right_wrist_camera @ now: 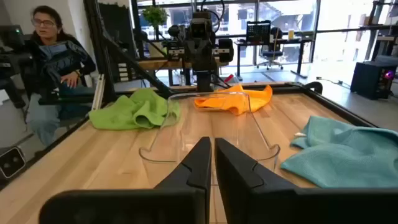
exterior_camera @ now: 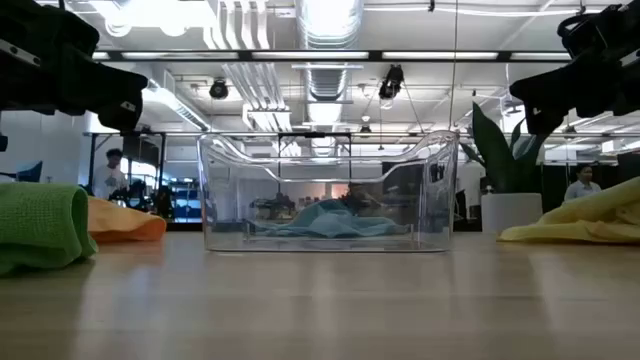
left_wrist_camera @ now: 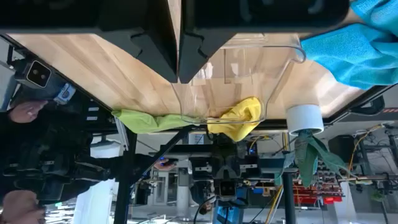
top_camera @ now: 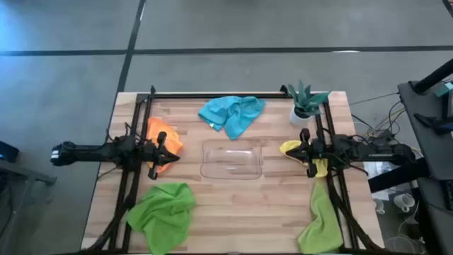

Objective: Fold microfiber towels

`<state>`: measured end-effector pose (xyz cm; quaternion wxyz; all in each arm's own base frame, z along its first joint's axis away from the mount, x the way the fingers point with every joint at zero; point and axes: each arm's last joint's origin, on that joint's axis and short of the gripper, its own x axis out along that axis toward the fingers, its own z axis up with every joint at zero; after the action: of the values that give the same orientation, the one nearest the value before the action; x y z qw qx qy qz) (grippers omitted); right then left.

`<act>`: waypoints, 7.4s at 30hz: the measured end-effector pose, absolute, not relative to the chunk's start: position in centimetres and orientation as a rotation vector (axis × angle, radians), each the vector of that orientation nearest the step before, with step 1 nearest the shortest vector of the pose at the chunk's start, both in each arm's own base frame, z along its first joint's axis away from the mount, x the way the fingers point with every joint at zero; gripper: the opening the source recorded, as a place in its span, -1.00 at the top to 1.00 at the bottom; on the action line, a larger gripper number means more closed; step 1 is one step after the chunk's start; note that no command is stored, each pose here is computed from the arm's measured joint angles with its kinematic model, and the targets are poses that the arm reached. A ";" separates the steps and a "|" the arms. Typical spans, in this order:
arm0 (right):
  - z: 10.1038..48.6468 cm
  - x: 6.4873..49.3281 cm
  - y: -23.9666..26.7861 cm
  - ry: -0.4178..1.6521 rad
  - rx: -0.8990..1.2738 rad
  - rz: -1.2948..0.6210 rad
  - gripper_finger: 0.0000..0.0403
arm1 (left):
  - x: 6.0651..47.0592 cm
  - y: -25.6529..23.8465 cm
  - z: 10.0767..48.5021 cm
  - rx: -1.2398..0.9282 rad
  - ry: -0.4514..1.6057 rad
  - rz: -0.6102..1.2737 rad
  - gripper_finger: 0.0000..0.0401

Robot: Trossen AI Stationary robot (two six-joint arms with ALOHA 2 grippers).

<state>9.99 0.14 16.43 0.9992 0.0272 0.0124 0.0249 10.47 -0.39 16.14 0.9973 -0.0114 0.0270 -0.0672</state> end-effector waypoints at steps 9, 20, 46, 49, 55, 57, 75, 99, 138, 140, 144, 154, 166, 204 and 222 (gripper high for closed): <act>16.4 10.0 0.1 0.025 0.052 0.050 0.91 | 10.5 -0.4 16.1 -0.023 0.054 -0.134 1.00; 16.4 10.0 0.1 0.025 0.046 0.050 0.91 | 10.5 -0.4 16.1 -0.022 0.054 -0.134 1.00; 16.4 10.0 0.1 0.025 0.053 0.050 0.91 | 10.5 -0.4 16.1 -0.022 0.054 -0.134 1.00; 16.4 10.0 0.1 0.026 0.057 0.050 0.91 | 10.5 -0.4 16.1 -0.022 0.054 -0.135 1.00; 16.8 10.0 0.1 -0.016 -0.069 0.046 0.91 | 10.5 -0.4 16.1 -0.023 0.054 -0.135 1.00; 17.1 10.0 0.1 -0.051 -0.077 0.044 0.91 | 10.5 -0.4 16.1 -0.022 0.054 -0.134 1.00; 17.2 10.2 -0.1 -0.063 0.562 -0.028 0.91 | 10.5 -0.4 16.1 -0.022 0.053 -0.134 1.00; 26.1 17.4 0.4 -0.136 0.233 -0.133 0.91 | 10.5 -0.4 16.1 -0.023 0.054 -0.134 1.00; 30.9 27.7 2.0 0.483 0.120 -0.060 -0.27 | 10.5 -0.4 16.2 -0.022 0.051 -0.135 1.00; 29.8 28.7 3.0 0.500 0.133 -0.004 -0.27 | 10.5 -0.4 16.2 -0.022 0.051 -0.135 1.00; 28.7 31.2 5.8 0.558 0.124 0.060 -0.26 | 10.5 -0.4 16.2 -0.022 0.050 -0.134 1.00; 24.5 37.8 10.1 0.851 0.020 0.089 -0.16 | 10.5 -0.4 16.2 -0.022 0.051 -0.135 1.00; 20.1 41.3 10.6 1.018 -0.091 -0.009 -0.03 | 10.5 -0.4 16.2 -0.023 0.051 -0.135 1.00; 19.7 41.4 1.5 1.199 -0.362 -0.056 0.95 | 10.5 -0.4 16.2 -0.022 0.051 -0.135 1.00; 22.3 42.1 1.5 1.115 -0.351 -0.093 0.22 | 10.5 -0.4 16.2 -0.022 0.051 -0.134 1.00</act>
<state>42.13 1.48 22.28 0.8330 -0.1655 0.5261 -0.0440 10.47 -0.39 16.17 0.9974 -0.0112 0.0253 -0.0671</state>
